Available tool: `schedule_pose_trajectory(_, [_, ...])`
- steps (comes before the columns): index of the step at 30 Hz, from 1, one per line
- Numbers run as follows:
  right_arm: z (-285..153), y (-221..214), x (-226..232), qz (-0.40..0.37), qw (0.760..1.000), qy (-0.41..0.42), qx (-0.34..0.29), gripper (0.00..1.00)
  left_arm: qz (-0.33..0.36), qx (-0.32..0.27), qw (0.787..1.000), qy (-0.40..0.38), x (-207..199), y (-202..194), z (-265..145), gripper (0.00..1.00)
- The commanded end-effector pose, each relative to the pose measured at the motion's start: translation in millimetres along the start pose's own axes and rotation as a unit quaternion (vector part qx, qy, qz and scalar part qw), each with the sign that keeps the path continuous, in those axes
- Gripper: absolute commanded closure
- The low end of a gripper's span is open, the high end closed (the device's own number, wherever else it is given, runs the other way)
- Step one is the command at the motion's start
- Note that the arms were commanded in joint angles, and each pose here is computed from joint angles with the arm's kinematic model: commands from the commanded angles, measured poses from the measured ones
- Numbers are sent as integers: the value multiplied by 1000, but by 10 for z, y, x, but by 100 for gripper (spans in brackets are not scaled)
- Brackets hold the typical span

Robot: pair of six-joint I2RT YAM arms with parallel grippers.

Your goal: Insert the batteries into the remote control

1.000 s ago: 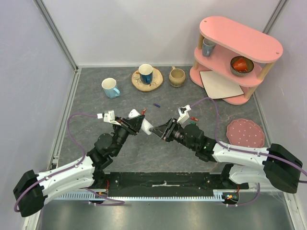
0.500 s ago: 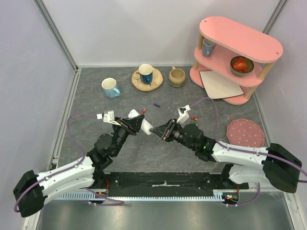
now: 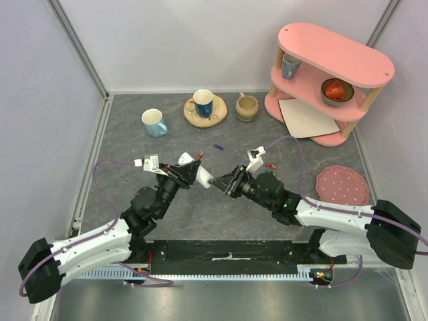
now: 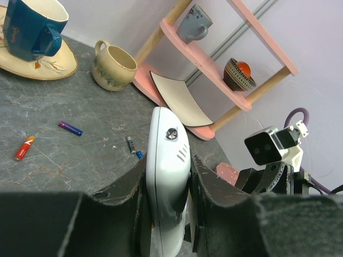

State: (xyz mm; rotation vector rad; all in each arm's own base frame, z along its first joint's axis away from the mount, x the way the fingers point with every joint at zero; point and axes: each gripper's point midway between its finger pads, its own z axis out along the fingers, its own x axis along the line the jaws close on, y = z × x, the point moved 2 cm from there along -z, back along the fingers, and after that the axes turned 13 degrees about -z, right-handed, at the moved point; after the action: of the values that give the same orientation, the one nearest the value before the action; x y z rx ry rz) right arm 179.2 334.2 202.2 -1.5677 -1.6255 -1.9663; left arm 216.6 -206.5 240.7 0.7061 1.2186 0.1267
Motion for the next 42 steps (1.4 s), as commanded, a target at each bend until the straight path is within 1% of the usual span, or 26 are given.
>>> schedule_pose_trajectory(1, [14,265,368,6,998,54,-36,71,0,-2,1000,-29,-191,51,3,98])
schedule_pose_trajectory(20, [-11,304,398,2,998,56,-41,71,26,8,1000,-15,-132,3,15,98])
schedule_pose_trajectory(31, [-23,311,394,-1,998,53,-41,70,24,3,1000,-10,-113,20,14,98])
schedule_pose_trajectory(32, [-30,304,389,-2,998,52,-39,69,21,-1,1000,-11,-123,34,12,98])
schedule_pose_trajectory(34, [-43,274,367,1,998,50,-33,61,14,-9,1000,-13,-119,55,3,98])
schedule_pose_trajectory(35, [-53,251,342,5,998,48,-30,54,8,-18,1000,-19,-154,94,7,98])
schedule_pose_trajectory(36, [-64,248,338,7,998,48,-30,41,6,-21,1000,-23,-172,107,6,98])
schedule_pose_trajectory(37, [-72,230,316,9,999,45,-27,37,6,-25,999,-24,-188,128,11,98])
schedule_pose_trajectory(39, [-89,220,299,12,999,43,-27,34,4,-30,999,-30,-228,155,23,98])
schedule_pose_trajectory(42, [-107,224,293,13,999,44,-29,37,4,-32,999,-34,-267,173,40,98])
